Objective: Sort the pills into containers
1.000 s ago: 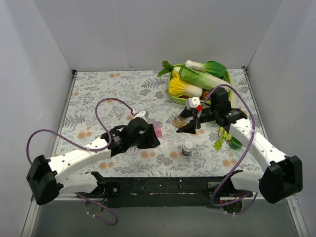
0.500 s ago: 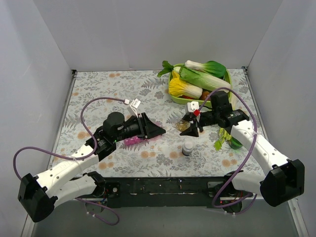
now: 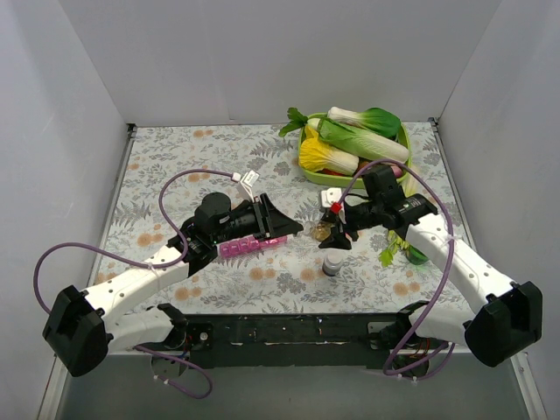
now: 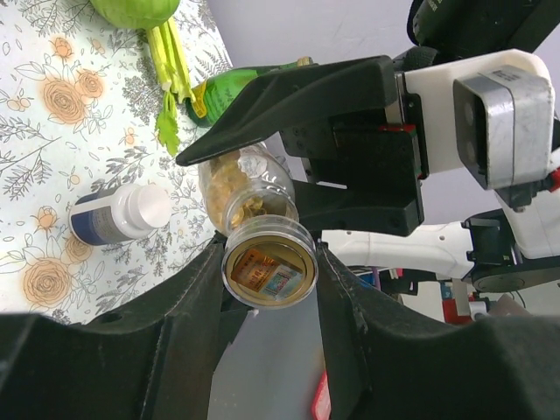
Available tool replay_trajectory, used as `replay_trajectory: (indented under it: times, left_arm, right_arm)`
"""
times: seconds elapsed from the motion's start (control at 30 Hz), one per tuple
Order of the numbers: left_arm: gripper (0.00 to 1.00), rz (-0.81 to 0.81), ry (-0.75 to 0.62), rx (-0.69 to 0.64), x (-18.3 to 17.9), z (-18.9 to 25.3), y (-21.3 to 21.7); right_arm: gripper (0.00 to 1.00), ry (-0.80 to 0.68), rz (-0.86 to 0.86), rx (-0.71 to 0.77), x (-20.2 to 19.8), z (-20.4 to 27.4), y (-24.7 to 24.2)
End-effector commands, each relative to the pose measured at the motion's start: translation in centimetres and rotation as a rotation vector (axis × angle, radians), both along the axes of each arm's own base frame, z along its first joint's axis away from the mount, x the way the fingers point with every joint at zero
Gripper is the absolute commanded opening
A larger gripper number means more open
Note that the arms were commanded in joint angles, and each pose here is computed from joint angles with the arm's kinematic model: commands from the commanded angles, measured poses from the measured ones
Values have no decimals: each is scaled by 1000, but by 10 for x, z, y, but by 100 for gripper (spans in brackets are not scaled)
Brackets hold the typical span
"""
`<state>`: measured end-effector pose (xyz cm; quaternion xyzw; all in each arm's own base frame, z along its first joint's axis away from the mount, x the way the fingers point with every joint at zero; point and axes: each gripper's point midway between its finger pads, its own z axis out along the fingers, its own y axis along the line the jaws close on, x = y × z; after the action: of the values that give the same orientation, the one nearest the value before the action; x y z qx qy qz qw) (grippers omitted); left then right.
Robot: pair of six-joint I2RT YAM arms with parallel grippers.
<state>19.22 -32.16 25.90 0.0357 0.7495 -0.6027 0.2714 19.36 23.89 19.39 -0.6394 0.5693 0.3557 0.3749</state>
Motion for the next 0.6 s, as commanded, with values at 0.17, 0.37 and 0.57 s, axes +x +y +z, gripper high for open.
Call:
replay_trajectory:
  times: [0.17,0.37,0.57]
  left_arm:
    - [22,5,-22,-32,4,13,-2]
    - [21,2,-14,-25,6,9,-4]
    - [21,-3,-8,-18,7,5,-6]
  right_arm:
    - [4,-35,32,20,-2,24,13]
    - [4,-29,47,21,-4,24,18]
    - [3,-21,47,16,-5,24,19]
